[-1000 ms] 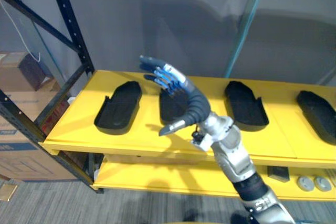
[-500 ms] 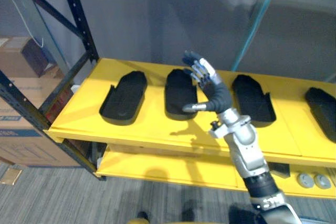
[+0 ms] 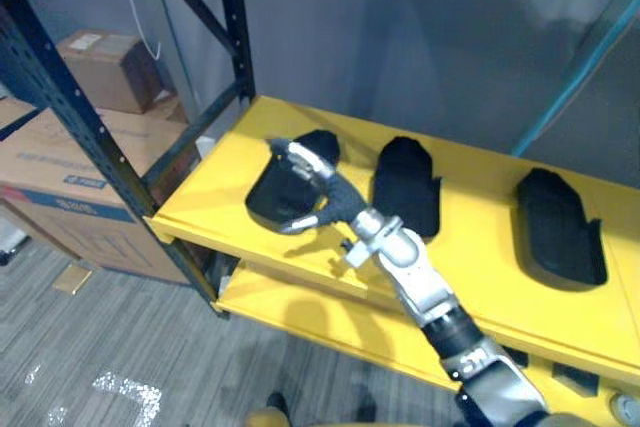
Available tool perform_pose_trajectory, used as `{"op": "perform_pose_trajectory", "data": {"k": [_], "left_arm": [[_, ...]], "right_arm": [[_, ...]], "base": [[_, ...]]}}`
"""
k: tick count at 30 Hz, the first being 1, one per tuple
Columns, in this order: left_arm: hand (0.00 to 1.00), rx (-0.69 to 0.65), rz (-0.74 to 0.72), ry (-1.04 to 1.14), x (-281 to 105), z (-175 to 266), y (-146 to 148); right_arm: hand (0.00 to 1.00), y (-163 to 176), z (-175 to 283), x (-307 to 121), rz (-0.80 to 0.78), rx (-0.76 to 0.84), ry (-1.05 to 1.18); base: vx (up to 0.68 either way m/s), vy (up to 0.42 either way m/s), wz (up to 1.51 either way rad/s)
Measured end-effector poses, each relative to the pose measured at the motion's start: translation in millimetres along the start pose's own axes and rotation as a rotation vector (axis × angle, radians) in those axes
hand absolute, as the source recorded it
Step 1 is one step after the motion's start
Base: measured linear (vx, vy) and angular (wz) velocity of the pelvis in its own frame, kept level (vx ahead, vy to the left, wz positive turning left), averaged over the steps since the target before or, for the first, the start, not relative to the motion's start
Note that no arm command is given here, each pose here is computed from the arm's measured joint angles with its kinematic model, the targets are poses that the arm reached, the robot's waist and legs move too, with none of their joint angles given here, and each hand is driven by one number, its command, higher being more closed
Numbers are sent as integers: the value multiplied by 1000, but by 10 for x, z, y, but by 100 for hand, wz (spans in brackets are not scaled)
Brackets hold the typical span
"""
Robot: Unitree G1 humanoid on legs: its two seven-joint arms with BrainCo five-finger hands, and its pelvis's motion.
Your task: Walk over and take plastic housings, then place them on the shelf
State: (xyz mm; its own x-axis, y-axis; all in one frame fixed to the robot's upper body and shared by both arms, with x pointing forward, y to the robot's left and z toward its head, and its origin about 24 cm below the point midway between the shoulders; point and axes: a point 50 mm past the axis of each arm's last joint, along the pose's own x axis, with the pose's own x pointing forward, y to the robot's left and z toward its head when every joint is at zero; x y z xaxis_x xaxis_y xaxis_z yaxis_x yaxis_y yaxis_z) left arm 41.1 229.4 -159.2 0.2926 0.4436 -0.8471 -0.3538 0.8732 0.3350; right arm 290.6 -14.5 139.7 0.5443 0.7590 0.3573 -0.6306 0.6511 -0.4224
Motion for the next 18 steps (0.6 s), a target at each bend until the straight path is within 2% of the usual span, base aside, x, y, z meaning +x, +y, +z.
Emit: {"op": "perform_pose_trajectory", "data": {"k": [5, 14, 18], "left_arm": [[0, -9, -21, -34, -13, 69, -80], [0, 23, -53, -32, -19, 81, -145], [0, 27, -51, -21, -14, 82, -141]], "right_arm": [[0, 163, -173, 87, 79, -75, 96], [0, 357, -147, 186, 297, -98, 115], [0, 392, -238, 155, 328, -89, 177]], "base": [[42, -18, 17], [-52, -15, -1], [-23, -4, -7]]}}
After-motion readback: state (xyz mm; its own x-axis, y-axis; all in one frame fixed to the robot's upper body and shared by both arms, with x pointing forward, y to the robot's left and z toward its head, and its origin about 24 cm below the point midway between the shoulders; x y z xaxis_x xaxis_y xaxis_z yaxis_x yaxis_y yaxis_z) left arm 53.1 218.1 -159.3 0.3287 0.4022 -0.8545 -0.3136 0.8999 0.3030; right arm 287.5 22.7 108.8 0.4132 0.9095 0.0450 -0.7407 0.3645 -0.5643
